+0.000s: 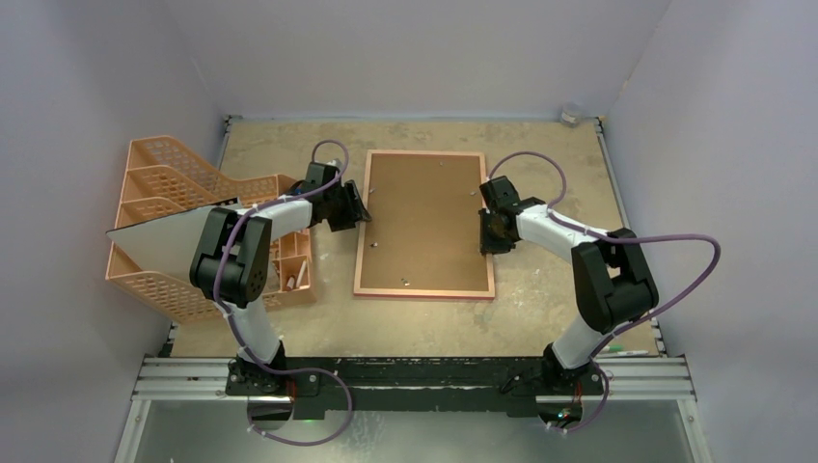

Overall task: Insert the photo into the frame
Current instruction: Install the photo frame at the center of the board.

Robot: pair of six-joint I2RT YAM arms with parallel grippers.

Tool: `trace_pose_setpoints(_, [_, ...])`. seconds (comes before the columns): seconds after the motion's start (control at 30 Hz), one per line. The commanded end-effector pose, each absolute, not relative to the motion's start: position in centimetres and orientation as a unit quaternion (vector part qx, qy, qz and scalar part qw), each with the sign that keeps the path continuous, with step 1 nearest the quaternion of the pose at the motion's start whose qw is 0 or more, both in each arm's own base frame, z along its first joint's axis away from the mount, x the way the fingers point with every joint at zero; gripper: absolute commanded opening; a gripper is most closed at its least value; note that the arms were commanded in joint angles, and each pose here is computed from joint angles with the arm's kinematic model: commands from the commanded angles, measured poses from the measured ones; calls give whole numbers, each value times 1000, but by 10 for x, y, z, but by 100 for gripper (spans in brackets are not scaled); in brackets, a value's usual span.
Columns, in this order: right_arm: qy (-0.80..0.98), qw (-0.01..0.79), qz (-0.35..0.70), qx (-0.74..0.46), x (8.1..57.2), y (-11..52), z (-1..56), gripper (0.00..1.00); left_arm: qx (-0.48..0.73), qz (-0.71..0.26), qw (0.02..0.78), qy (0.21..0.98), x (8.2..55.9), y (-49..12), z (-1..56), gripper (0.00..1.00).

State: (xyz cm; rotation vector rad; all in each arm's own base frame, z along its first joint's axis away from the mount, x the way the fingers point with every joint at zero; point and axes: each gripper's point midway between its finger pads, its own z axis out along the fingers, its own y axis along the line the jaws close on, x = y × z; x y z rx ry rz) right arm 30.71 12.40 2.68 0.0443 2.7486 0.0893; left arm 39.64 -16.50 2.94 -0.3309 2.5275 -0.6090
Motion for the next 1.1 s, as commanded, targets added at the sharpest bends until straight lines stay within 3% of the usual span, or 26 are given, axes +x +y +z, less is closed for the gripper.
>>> trace_pose_setpoints(0.0, [978, 200, 51, 29, 309, 132, 30, 20, -126, -183, 194, 956, 366, -152, -4, 51])
trace_pose_setpoints(0.07, [977, 201, 55, 36, 310, 133, 36, 22, -127, -183, 196, 955, 367, -152, -3, 51])
trace_pose_setpoints(0.17, [976, 207, 43, 55, 313, 130, 47, 44, -126, -184, 201, 954, 368, -152, 0, 52])
trace_pose_setpoints(0.3, [968, 236, 57, 64, 322, 133, 75, 61, -124, -190, 210, 951, 370, -153, 5, 52])
trace_pose_setpoints(0.63, [961, 245, 127, 15, 321, 191, 93, 65, -126, -185, 213, 951, 367, -151, 5, 53])
trace_pose_setpoints(0.8, [962, 257, 85, 31, 334, 188, 86, 65, -126, -184, 209, 952, 367, -151, 2, 53])
trace_pose_setpoints(0.93, [955, 295, 0, 40, 371, 165, 96, 80, -128, -183, 207, 953, 366, -150, 1, 53])
trace_pose_setpoints(1.07, [950, 301, -53, 68, 408, 145, 89, 86, -127, -181, 206, 953, 366, -150, 1, 53])
